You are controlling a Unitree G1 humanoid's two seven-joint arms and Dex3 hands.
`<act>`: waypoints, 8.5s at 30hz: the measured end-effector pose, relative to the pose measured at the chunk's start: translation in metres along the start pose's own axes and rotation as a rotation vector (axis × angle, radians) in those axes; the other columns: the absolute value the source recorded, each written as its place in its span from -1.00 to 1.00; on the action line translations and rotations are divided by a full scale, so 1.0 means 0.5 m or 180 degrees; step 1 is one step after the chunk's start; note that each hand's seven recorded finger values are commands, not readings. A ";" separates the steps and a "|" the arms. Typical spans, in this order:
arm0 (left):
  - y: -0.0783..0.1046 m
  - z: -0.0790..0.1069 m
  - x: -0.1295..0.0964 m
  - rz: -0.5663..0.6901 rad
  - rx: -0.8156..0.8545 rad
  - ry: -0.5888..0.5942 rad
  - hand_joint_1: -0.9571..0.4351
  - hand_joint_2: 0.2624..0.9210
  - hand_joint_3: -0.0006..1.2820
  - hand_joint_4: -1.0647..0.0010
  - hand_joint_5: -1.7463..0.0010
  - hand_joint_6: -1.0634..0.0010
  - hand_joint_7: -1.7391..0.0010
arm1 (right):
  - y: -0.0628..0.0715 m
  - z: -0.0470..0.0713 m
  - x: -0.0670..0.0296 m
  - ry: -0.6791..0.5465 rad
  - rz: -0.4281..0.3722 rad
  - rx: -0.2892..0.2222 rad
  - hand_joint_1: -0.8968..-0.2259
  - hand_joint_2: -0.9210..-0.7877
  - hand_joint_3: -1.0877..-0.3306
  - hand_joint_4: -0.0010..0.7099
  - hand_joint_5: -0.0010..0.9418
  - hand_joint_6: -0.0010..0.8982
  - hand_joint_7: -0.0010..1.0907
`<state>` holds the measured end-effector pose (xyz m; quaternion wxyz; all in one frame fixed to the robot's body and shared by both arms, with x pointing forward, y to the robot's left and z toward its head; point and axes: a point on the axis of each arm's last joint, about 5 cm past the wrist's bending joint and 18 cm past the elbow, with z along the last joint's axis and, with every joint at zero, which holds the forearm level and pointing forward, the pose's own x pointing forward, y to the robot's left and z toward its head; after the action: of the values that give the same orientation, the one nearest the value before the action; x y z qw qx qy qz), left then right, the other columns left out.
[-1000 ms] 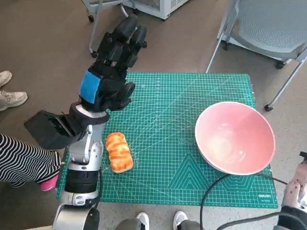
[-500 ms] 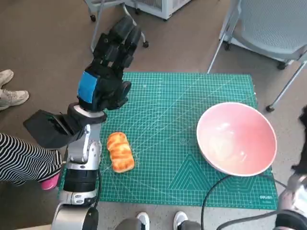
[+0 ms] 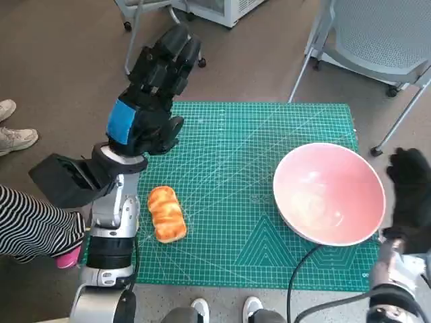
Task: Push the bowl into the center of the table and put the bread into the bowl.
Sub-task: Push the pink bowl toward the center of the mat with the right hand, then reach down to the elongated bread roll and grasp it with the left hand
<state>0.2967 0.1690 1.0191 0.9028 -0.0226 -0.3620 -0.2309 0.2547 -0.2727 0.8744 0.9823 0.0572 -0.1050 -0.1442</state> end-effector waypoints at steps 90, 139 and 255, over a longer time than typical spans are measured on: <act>0.009 0.017 -0.020 0.0132 0.0163 0.0006 -0.70 1.00 -0.28 0.78 1.00 1.00 0.54 | 0.235 0.068 0.089 -0.0409 0.1238 0.0612 -0.24 -1.00 -0.15 -0.60 -0.98 -0.99 0.03; 0.063 0.064 0.011 -0.0515 0.0708 -0.0041 -0.65 0.97 -0.82 0.77 0.99 0.93 0.48 | 0.237 0.269 0.054 -0.1886 0.2022 0.0143 -0.40 -1.00 0.15 -0.44 -0.97 -0.88 0.09; 0.063 -0.054 -0.132 -0.3874 0.2714 0.1651 0.29 0.99 -0.69 -0.07 -0.04 0.04 -0.38 | 0.204 0.258 0.038 -0.1813 0.1814 0.0209 -0.35 -1.00 0.11 -0.52 -1.00 -0.91 0.04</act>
<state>0.2859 0.2180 0.9595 0.6041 0.5825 -0.1459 -0.5239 0.2715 -0.1922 1.0180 0.9122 0.0149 -0.3892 0.1272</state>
